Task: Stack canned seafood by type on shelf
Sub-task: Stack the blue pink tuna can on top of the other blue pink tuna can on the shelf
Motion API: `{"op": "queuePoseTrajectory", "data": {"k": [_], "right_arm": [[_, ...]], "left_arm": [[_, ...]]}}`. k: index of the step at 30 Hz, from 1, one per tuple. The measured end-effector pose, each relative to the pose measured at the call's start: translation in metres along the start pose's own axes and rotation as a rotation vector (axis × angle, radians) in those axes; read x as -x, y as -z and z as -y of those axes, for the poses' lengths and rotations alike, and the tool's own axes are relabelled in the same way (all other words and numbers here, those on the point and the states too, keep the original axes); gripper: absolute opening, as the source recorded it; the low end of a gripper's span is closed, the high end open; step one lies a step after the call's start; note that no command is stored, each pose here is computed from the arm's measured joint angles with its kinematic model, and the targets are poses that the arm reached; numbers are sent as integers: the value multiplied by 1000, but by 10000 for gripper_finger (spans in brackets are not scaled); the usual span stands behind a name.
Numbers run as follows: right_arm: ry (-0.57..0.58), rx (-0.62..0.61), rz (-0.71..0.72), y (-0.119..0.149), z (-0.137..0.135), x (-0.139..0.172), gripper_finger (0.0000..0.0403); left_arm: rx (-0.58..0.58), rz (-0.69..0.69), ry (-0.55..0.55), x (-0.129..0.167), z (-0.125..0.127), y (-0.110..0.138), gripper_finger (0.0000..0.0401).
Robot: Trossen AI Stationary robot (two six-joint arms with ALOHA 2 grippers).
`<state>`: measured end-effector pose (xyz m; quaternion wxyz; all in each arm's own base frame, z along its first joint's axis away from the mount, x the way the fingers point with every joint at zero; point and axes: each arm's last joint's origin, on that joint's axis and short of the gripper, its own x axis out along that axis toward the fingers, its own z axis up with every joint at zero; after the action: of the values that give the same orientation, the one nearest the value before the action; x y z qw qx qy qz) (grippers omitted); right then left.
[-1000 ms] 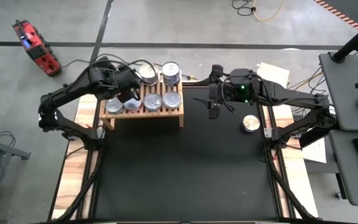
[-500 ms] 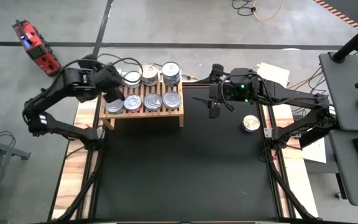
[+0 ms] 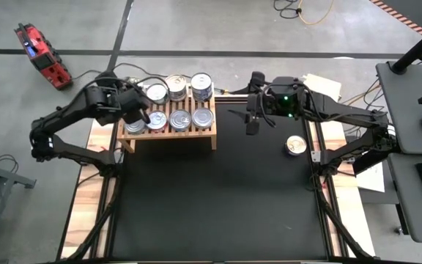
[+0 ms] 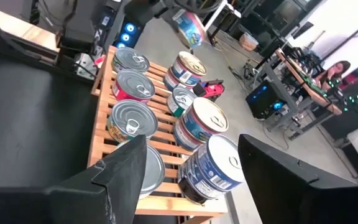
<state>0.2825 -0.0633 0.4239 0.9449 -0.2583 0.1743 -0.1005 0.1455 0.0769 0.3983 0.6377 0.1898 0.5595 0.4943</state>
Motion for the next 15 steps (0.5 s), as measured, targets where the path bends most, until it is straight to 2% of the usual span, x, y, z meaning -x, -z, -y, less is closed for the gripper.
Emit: {"op": "queuePoseTrajectory", "data": {"k": [5,8,15], "right_arm": [[11,-23,-8,2,4,0,252],[12,-23,-12,3,4,0,254],[13,-24,-13,3,5,0,242]], "left_arm": [[-5,0,-6,-6,9,-2,181],[8,8,-53,-6,8,-4,181],[59,4,-62,-10,6,-6,183]]}}
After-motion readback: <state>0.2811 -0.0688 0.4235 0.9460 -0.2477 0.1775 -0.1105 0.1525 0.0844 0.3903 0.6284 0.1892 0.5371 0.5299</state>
